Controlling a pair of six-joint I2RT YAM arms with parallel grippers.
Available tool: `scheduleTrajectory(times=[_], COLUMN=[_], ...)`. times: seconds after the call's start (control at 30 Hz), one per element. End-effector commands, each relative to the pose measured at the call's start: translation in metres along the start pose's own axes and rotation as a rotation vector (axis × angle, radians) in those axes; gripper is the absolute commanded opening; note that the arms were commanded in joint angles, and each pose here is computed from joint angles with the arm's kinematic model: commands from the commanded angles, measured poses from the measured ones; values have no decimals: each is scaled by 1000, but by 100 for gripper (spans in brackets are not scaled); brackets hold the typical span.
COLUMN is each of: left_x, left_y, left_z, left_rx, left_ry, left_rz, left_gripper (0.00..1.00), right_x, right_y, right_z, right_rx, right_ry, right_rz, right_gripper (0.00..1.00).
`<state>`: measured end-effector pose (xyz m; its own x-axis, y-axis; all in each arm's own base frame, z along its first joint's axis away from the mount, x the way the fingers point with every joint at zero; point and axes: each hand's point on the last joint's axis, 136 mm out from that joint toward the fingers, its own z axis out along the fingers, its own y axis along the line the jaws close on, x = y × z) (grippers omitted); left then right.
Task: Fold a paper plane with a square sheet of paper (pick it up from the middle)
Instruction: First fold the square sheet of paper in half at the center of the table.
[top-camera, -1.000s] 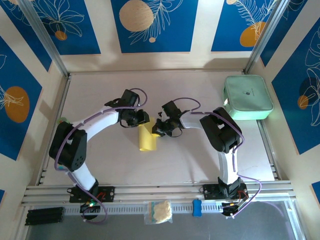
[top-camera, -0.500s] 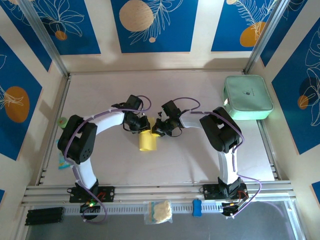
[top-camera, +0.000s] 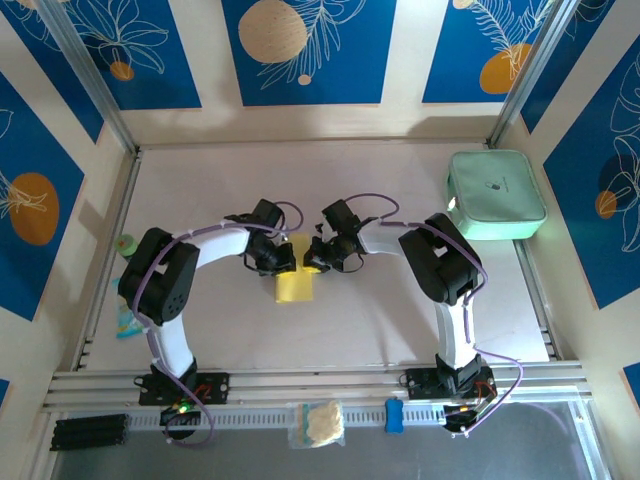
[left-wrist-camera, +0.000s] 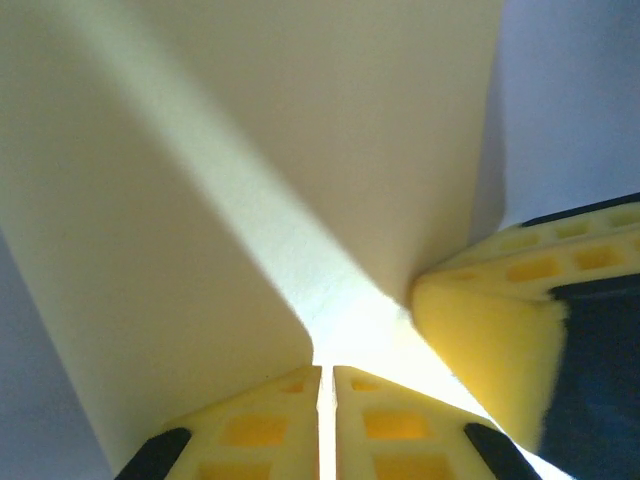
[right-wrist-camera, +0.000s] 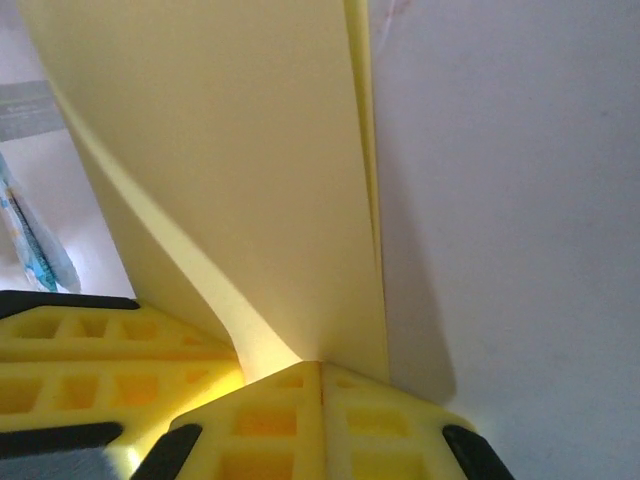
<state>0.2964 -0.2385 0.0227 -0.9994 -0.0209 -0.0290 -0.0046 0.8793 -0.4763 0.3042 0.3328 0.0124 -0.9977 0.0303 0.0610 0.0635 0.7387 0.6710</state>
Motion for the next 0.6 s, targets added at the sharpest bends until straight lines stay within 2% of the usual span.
scheduleTrajectory(times=[0.0,0.37,0.57], left_x=[6,15,20], left_y=[22,59,62], left_z=[1,-10,-31], left_rx=[-37,-85,-86], left_ry=[17,5,-28], left_rz=[19,2,-3], left_gripper=[12,12,12], right_x=[36,38,37], right_y=[-101,-119,-125], right_z=[18,15,13], right_rx=[341,454,504], right_ry=[89,109,110], right_rz=[150,164,154], right_gripper=[1,1,0])
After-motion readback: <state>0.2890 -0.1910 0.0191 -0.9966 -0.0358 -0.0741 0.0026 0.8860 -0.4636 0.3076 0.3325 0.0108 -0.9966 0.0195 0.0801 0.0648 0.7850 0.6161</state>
